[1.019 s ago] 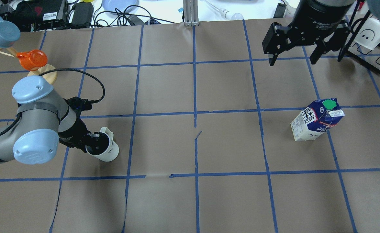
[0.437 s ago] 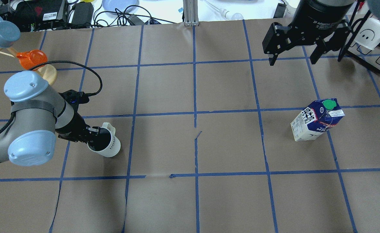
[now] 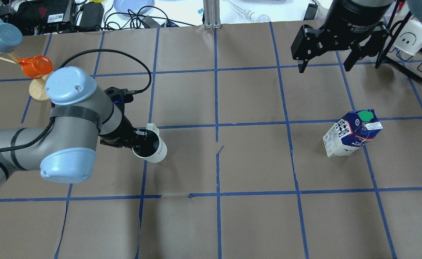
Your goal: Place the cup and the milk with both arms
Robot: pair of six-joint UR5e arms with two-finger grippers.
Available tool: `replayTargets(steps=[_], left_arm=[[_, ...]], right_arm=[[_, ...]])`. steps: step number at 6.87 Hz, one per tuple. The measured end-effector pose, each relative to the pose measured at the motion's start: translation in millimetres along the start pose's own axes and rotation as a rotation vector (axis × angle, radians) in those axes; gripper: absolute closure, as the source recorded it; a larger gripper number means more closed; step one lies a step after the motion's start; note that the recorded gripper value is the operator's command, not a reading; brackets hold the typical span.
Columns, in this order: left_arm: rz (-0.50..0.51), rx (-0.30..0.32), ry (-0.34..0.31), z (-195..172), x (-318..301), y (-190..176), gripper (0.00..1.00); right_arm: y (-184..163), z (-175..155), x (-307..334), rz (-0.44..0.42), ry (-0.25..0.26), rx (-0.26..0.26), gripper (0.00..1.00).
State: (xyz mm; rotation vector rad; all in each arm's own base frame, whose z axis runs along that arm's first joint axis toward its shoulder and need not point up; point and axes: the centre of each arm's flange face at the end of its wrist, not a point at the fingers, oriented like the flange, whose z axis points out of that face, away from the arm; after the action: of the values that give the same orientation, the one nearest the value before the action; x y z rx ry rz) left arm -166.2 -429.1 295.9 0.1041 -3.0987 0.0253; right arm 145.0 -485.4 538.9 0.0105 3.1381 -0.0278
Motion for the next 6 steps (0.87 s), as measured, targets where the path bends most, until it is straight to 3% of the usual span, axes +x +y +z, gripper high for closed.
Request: replayTargets(steps=[3,6], left_arm=[[-0.050,-0.002,-0.001,14.3,113.0,40.4,1.00],[-0.105,-0.014,0.003,43.6,145.8,51.8,1.00]], right_arm=[[-0.1,0.1,-0.2,0.000,-0.002,0.000,0.00],[-0.2,0.1,-0.5,0.000,-0.005,0.000,0.00]])
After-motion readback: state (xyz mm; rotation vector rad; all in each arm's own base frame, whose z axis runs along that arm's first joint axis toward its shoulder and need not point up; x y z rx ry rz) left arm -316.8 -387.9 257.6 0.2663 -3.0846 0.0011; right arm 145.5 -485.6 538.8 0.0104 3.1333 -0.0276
